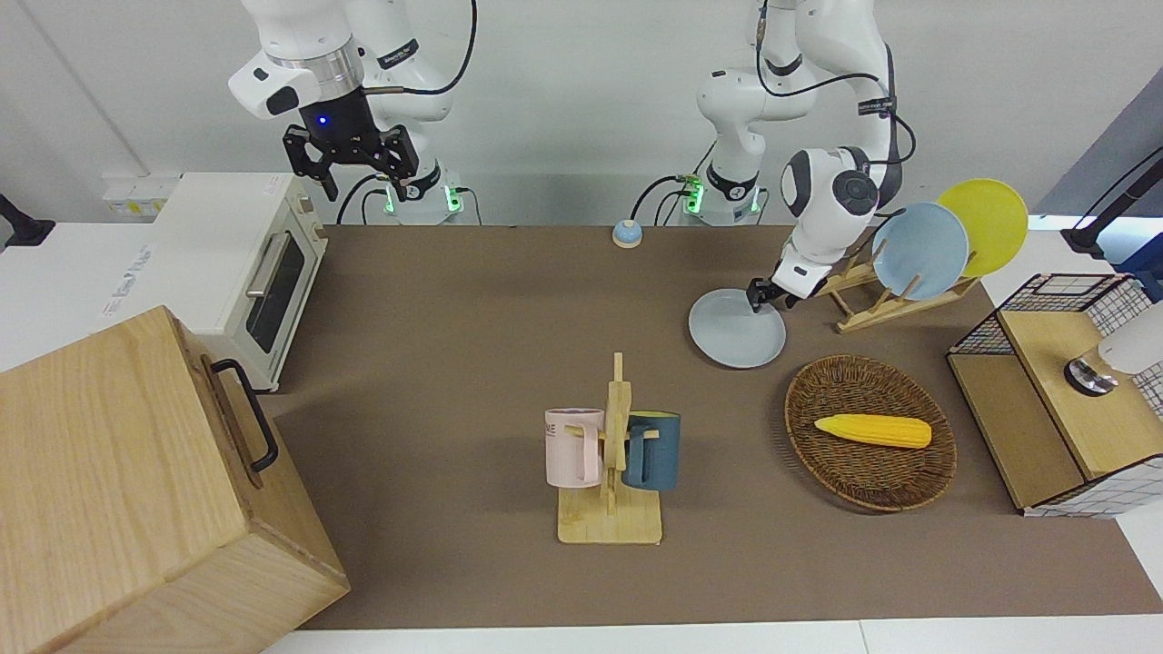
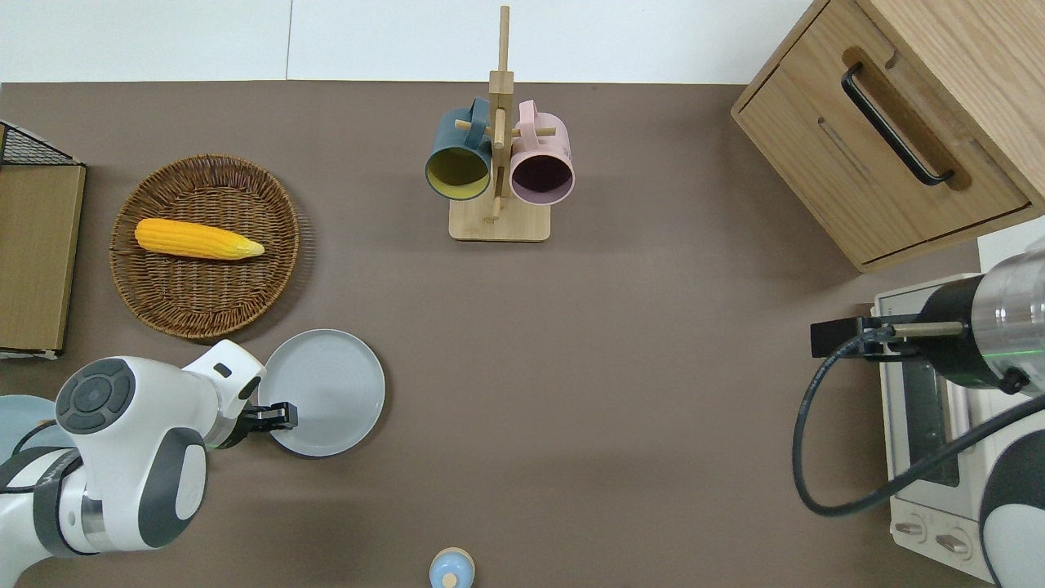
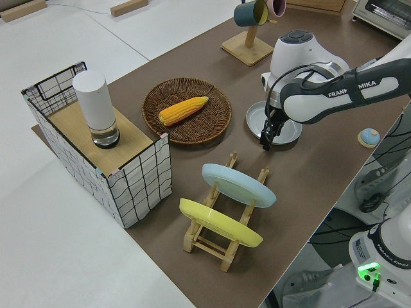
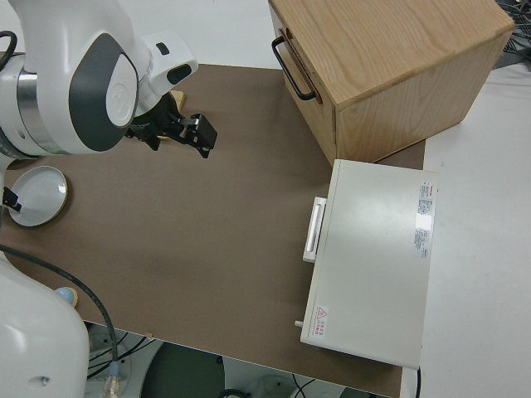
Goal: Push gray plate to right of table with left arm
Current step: 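Lower the left gripper against the gray plate's edge nearest the arm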
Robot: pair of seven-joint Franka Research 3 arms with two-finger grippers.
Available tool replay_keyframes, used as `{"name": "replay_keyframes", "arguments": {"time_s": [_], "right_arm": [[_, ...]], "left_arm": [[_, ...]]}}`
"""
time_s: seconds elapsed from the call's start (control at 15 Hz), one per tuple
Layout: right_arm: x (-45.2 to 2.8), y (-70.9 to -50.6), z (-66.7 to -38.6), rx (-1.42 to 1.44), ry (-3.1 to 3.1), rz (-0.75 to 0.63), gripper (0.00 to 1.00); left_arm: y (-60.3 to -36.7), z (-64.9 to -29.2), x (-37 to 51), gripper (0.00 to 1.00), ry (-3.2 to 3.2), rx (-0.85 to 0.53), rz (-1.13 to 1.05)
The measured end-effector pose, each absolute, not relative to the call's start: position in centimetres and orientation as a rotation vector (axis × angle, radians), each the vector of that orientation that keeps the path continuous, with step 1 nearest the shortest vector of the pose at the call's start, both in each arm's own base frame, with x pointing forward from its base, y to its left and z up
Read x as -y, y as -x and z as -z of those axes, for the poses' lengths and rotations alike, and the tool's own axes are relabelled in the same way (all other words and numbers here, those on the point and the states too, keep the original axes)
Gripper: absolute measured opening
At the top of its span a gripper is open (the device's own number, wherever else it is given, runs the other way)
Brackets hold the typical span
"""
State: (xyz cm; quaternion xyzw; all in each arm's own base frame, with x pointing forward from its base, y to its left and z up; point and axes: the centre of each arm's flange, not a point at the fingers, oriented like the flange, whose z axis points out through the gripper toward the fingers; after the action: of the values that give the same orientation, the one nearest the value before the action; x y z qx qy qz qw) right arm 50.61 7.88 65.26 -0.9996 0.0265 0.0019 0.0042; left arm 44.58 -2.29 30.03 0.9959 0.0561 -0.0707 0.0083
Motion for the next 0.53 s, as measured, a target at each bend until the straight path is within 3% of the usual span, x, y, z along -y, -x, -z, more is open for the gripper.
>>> {"name": "replay_keyframes", "arguments": {"time_s": [0.07, 0.33, 0.47, 0.53], "right_arm": [[-7.88, -50.61, -65.26, -0.083, 3.132, -0.006, 1.0], [-7.88, -50.61, -65.26, -0.083, 3.132, -0.006, 1.0], [-7.88, -50.61, -65.26, -0.083, 3.132, -0.006, 1.0], [-7.88, -50.61, -65.26, -0.083, 3.132, -0.006, 1.0]], "left_arm": [[-44.58, -29.93, 2.29, 0.69, -3.112, -0.176, 0.223], [-44.66, -29.88, 2.31, 0.26, -3.112, -0.195, 0.215], [-44.76, -29.97, 2.35, 0.09, -3.112, -0.22, 0.202], [-44.77, -30.07, 2.39, 0.07, -3.111, -0.224, 0.199]]}}
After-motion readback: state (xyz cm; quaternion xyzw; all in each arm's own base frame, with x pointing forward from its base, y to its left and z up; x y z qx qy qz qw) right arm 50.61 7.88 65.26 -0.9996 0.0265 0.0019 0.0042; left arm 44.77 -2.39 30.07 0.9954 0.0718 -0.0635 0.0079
